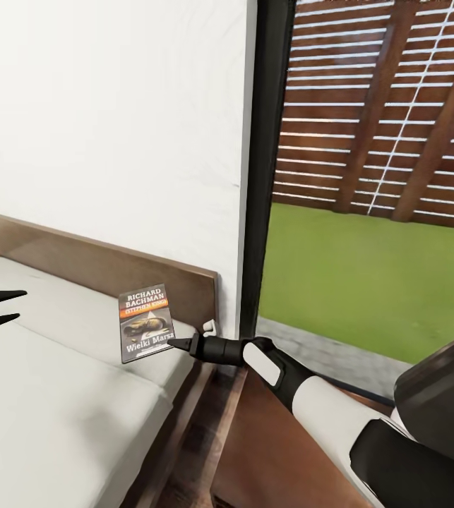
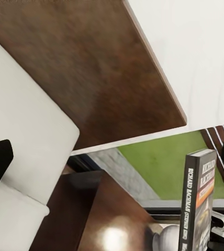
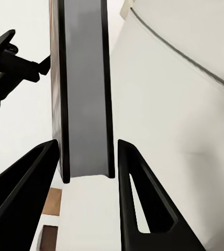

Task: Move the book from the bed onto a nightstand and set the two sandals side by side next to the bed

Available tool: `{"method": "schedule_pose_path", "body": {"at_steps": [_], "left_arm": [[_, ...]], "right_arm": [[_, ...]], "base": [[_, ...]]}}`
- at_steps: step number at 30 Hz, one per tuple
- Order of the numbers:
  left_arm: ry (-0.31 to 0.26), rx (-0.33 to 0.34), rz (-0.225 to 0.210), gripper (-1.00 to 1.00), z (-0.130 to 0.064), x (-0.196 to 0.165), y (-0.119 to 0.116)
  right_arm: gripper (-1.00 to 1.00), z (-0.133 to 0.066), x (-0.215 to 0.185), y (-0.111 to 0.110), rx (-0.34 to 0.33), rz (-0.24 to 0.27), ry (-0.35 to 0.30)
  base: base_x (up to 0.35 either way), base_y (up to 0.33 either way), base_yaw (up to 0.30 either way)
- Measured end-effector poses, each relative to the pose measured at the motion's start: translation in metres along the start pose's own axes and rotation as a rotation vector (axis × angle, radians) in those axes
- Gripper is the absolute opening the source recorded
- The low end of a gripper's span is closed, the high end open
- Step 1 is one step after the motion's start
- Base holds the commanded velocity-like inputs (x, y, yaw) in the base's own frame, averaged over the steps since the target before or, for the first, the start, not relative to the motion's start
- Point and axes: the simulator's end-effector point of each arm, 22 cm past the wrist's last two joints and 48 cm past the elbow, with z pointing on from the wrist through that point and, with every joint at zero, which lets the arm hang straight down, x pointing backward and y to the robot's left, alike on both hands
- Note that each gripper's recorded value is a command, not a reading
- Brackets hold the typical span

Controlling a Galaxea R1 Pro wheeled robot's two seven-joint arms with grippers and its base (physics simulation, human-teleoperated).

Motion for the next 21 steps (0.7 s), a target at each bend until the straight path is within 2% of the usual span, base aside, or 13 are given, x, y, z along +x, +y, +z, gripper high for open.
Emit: {"method": "schedule_pose_path", "body": {"at_steps": [15,21], "left_arm": [[-0.008,0.008,0.013,1.0,-0.007,-0.002,-0.009],[0.015,-0.015,0.017,1.0,-0.011,0.007,-0.002]], "right_arm": [[-1.0,-0.002,-0.004,0.012,-0.005,-0.021,-0.005],[-1.0,-0.003,-0.004,0.016,-0.007,-0.029,-0.007]], "base": [[0.0,0.0,0.0],[0.0,0.0,0.0]]}}
